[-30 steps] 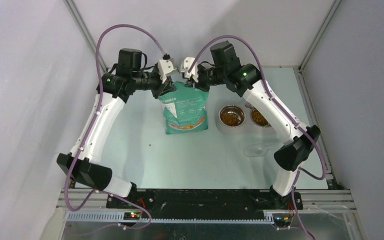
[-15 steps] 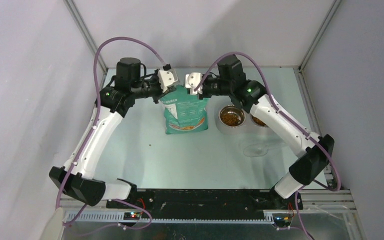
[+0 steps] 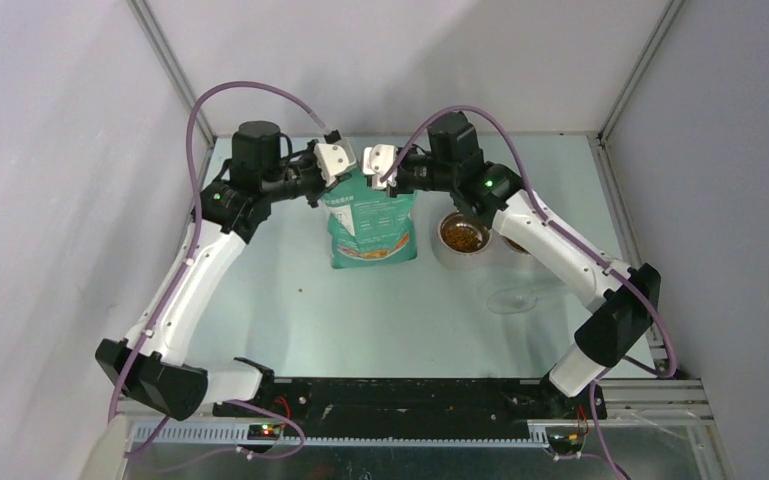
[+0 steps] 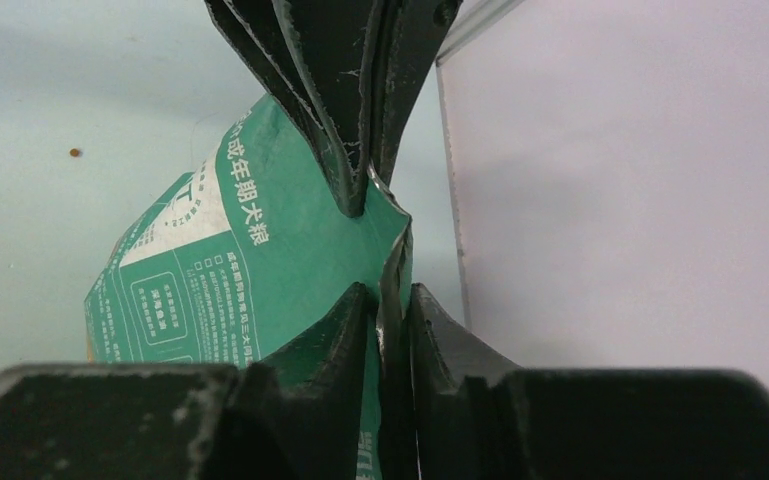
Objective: Serve the pet food
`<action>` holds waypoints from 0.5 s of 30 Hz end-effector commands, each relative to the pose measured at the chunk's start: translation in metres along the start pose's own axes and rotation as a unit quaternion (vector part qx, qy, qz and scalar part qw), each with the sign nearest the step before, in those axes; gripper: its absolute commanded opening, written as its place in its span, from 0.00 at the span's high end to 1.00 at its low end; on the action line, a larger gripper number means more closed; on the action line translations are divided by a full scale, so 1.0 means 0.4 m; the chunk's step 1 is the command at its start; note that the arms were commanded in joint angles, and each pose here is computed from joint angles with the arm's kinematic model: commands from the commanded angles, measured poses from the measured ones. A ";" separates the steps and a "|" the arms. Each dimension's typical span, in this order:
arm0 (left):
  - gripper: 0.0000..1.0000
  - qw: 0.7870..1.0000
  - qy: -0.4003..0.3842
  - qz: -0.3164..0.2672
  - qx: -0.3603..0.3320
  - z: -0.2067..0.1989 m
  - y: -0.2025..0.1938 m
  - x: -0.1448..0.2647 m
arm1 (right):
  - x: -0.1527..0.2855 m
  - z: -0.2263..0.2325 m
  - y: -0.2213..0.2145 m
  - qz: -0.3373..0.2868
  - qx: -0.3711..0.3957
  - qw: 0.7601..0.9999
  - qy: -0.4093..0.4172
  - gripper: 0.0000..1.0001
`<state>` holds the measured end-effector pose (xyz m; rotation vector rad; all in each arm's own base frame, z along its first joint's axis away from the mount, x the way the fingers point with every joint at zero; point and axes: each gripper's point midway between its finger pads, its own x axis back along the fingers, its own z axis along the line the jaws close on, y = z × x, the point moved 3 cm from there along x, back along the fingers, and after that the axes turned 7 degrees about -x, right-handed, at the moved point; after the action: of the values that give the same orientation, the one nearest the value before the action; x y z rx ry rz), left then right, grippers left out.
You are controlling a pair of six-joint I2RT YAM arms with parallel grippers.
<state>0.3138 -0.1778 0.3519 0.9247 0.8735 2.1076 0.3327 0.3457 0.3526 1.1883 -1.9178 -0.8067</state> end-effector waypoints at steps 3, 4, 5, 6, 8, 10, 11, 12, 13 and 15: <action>0.88 0.996 0.060 -0.044 -0.042 0.044 0.071 0.024 | -0.018 -0.017 0.041 -0.024 -0.010 1.000 -0.004 0.92; 0.85 0.996 0.058 -0.044 -0.043 0.039 0.069 0.021 | -0.017 -0.015 0.041 -0.022 -0.013 1.000 -0.001 0.98; 0.80 0.996 0.056 -0.045 -0.046 0.036 0.071 0.017 | -0.017 -0.016 0.039 -0.021 -0.015 1.000 -0.001 1.00; 0.79 0.996 0.056 -0.047 -0.048 0.034 0.070 0.012 | -0.017 -0.015 0.040 -0.021 -0.016 1.000 -0.001 1.00; 0.79 0.996 0.056 -0.048 -0.052 0.030 0.070 0.002 | -0.013 -0.014 0.043 -0.022 -0.019 1.000 0.000 1.00; 0.79 0.996 0.056 -0.051 -0.055 0.023 0.070 -0.009 | -0.012 -0.012 0.044 -0.022 -0.023 0.999 0.002 1.00; 0.79 0.996 0.054 -0.051 -0.054 0.017 0.066 -0.014 | -0.010 -0.013 0.045 -0.021 -0.026 0.999 0.001 1.00; 0.79 0.996 0.052 -0.055 -0.057 0.014 0.073 -0.017 | -0.009 -0.012 0.043 -0.020 -0.029 0.999 0.002 1.00; 0.79 0.996 0.048 -0.057 -0.057 0.009 0.073 -0.020 | -0.006 -0.015 0.043 -0.020 -0.033 0.999 0.000 1.00; 0.78 0.996 0.039 -0.057 -0.060 -0.001 0.074 -0.027 | -0.001 -0.018 0.040 -0.019 -0.041 0.999 0.000 1.00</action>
<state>0.3159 -0.1870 0.3587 0.7909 0.8672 2.1214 0.3309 0.3473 0.3494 1.1559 -1.8611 -0.8391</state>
